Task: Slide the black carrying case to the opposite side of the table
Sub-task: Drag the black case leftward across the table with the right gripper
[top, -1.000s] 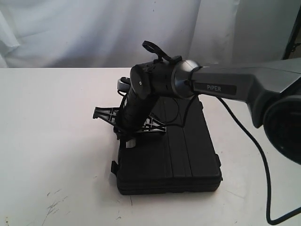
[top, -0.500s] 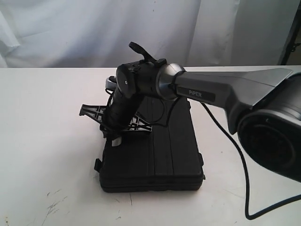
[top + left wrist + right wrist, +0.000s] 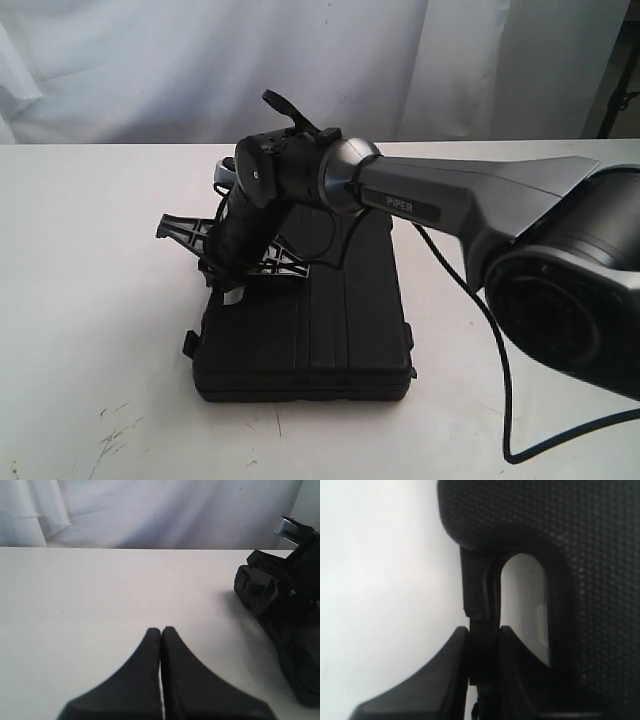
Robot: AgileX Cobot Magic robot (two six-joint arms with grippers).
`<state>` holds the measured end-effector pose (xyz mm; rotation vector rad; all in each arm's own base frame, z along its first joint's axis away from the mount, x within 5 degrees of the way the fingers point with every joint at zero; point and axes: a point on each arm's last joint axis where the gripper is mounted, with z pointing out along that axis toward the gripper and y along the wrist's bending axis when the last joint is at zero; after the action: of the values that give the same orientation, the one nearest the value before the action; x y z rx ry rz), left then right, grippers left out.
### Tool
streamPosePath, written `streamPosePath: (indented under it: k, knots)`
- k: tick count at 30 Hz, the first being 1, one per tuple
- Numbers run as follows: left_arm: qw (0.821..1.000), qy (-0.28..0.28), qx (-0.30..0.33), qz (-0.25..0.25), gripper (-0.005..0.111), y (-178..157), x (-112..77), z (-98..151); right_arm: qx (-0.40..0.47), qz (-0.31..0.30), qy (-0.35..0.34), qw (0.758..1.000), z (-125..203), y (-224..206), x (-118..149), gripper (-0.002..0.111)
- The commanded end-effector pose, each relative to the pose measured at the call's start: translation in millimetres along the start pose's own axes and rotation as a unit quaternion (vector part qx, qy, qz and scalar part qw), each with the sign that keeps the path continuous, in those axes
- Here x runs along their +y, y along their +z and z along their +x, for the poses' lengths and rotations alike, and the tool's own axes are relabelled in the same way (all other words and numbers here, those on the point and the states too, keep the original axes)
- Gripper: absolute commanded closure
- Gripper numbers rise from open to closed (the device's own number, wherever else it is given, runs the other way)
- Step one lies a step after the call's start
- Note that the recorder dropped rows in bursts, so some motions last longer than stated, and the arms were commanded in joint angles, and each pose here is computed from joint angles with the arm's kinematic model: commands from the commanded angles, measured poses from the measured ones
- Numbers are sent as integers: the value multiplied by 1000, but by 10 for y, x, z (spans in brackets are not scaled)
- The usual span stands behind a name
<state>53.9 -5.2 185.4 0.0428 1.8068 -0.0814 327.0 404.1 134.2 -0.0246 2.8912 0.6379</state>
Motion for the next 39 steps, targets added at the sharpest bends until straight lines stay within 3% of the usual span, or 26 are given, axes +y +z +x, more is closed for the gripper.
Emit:
streamPosePath:
  k: [1, 16, 27, 39]
  knots:
    - [1000, -1, -3, -1, 107, 2, 1, 8, -28, -40, 15, 999, -54, -36, 107, 108]
    - [1000, -1, -3, -1, 107, 2, 1, 8, -32, -37, 7, 999, -74, 5, 126, 107]
    - [1000, -1, -3, -1, 107, 2, 1, 8, -17, -19, -19, 999, -46, 8, 94, 73]
    - [1000, 0, -3, -1, 107, 2, 1, 8, -36, -2, -34, 999, -175, -255, 64, 71]
